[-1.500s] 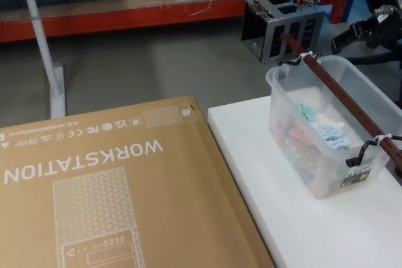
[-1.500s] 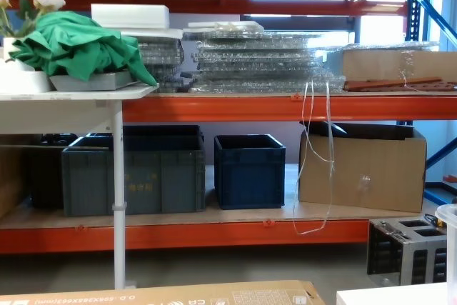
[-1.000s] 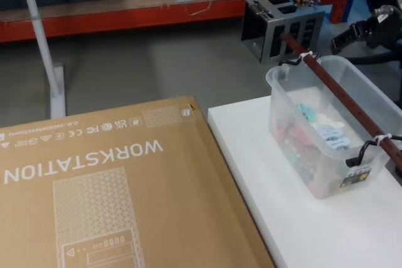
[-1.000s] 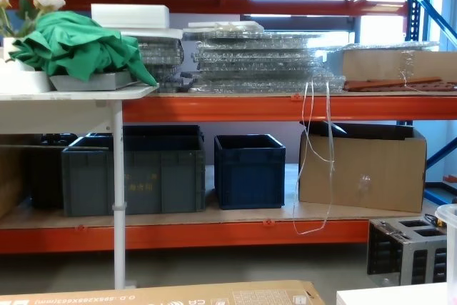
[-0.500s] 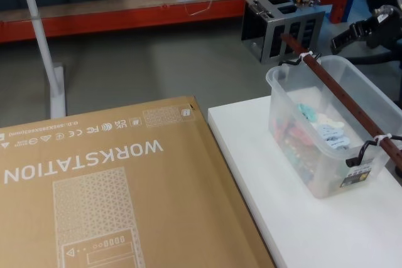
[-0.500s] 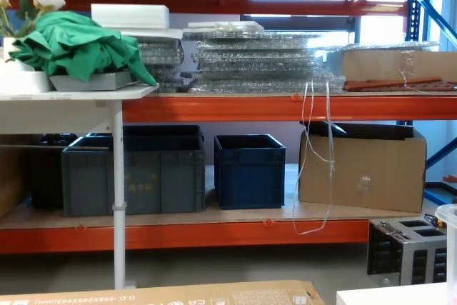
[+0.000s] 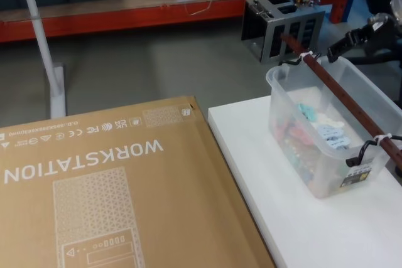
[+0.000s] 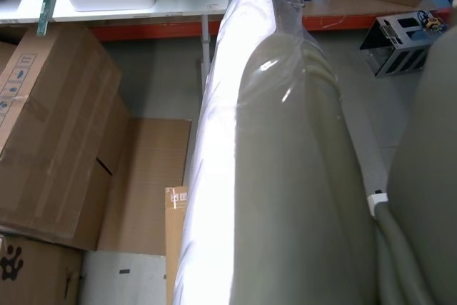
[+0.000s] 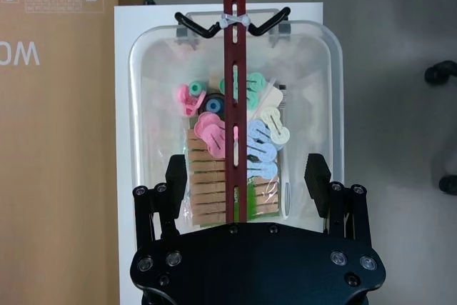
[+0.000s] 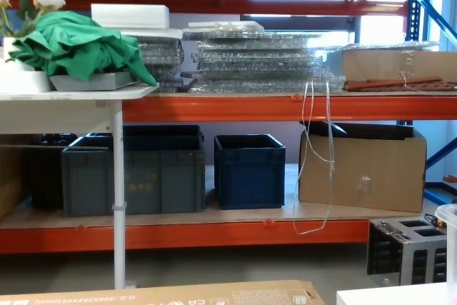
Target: Use one hand to grasp the basket and place it at the designated location.
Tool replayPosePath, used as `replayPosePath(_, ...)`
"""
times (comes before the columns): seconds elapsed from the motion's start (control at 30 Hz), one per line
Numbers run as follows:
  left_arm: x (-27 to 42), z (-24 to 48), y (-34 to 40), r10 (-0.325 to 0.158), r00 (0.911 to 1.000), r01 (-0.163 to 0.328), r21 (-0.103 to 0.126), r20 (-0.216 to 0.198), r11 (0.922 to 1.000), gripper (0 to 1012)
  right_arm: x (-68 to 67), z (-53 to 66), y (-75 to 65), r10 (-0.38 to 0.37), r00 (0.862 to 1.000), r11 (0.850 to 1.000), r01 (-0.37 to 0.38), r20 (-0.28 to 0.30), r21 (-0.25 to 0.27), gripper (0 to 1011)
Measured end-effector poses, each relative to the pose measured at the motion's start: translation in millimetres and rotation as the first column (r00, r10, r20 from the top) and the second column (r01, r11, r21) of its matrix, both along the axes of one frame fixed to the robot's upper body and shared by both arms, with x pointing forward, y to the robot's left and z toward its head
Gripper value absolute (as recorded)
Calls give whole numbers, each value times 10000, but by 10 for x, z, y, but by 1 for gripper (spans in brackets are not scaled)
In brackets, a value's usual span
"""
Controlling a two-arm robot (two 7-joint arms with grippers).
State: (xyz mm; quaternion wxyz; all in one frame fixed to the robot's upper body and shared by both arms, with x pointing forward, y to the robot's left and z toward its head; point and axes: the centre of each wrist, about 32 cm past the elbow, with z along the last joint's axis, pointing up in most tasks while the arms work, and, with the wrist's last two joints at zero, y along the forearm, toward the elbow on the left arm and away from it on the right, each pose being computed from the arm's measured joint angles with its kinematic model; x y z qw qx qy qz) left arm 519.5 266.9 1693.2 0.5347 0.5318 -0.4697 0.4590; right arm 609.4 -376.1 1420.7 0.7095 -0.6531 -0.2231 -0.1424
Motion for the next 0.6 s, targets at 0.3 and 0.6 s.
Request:
replayPosePath(0.3, 0, 0, 0, -1, 10000, 1, -1, 0, 10000, 0, 86, -123, 13, 60, 9990, 10000, -61, -451, -31, 1000)
replayPosePath(0.6, 0, 0, 0, -1, 10000, 1, -1, 0, 10000, 0, 158, -243, 30, 128, 9963, 9999, -135, -855, -77, 1000)
